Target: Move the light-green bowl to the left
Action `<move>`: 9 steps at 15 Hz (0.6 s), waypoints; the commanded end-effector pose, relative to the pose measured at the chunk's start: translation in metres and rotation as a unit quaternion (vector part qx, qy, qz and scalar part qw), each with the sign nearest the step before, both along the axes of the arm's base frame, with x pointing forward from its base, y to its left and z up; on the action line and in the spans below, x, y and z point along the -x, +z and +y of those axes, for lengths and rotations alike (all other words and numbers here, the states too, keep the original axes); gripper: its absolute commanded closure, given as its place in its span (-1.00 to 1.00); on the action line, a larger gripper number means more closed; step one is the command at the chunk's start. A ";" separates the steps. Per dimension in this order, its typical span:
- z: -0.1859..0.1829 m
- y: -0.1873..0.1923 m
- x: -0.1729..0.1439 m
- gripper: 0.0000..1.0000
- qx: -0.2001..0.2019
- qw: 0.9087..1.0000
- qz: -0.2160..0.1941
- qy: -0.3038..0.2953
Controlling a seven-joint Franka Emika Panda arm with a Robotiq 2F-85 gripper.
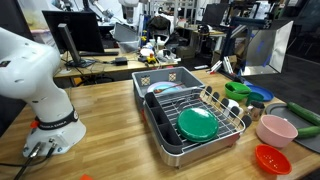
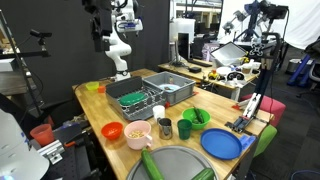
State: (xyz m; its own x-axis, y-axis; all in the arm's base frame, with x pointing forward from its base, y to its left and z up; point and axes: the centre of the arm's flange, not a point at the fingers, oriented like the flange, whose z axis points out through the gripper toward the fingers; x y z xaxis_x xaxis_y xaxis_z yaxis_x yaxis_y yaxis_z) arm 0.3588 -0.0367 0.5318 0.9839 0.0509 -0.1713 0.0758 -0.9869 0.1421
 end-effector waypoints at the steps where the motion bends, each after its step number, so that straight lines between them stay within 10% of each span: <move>1: -0.016 -0.033 -0.016 -1.00 -0.043 0.998 -0.013 -0.034; 9: -0.027 -0.050 -0.020 -1.00 -0.026 0.998 0.003 -0.063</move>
